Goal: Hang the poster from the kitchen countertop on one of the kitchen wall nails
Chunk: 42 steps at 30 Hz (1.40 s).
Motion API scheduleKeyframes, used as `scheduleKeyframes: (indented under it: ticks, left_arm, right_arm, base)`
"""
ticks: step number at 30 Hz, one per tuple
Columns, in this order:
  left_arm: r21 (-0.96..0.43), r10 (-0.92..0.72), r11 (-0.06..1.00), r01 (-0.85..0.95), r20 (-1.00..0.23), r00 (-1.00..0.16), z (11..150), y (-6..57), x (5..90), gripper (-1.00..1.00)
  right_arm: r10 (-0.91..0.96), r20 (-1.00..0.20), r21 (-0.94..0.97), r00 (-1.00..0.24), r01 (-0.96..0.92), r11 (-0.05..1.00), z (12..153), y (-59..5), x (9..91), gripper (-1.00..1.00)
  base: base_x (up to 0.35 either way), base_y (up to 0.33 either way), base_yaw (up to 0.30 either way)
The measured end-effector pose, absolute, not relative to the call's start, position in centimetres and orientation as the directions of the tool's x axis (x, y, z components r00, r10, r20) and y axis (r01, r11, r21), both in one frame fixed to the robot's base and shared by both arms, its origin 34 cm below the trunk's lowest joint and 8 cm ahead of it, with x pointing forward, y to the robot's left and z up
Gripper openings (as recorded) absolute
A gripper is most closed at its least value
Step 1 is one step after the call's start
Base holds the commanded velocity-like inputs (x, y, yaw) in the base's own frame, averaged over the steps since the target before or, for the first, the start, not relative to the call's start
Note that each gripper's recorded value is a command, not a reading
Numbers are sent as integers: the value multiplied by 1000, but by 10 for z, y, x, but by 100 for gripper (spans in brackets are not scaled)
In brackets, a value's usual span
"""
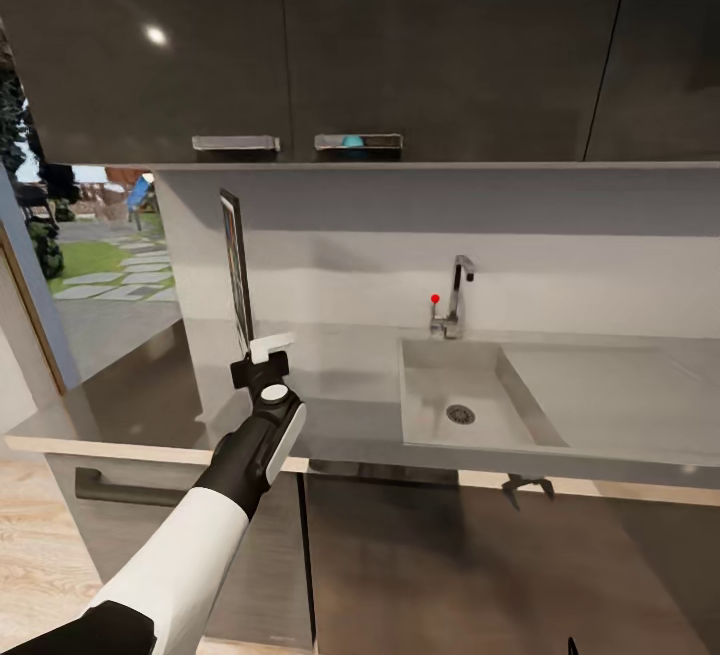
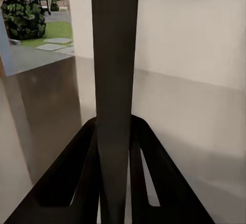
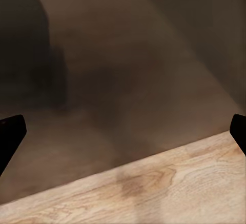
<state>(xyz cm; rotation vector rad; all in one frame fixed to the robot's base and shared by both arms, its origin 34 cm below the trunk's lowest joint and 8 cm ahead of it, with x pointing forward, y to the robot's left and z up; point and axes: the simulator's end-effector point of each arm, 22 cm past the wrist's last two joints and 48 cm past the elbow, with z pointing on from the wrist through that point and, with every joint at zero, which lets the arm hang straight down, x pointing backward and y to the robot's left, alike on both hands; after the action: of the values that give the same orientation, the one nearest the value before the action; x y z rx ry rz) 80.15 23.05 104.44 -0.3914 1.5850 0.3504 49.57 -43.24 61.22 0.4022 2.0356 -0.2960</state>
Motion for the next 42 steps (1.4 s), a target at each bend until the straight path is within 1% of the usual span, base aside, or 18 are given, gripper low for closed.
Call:
scheduleKeyframes:
  ticks: [6, 17, 42]
  left_arm:
    - [-20, -37, 891, -453, -999, -30, 1048, 230, 801, -100]
    - [-27, -40, 892, -452, -999, -20, 1053, 230, 801, -100]
    - [-24, -38, 895, -446, -999, -21, 1053, 228, 802, -100]
  right_arm:
    - [157, -882, -40, -445, 403, 914, 613, -433, 496, 100]
    - [157, -883, -40, -443, 402, 915, 613, -433, 497, 100]
    - [157, -882, -40, -443, 404, 914, 613, -433, 497, 100]
  base:
    - [-12, 0, 0]
    - [-136, 0, 0]
    - [-326, 0, 0]
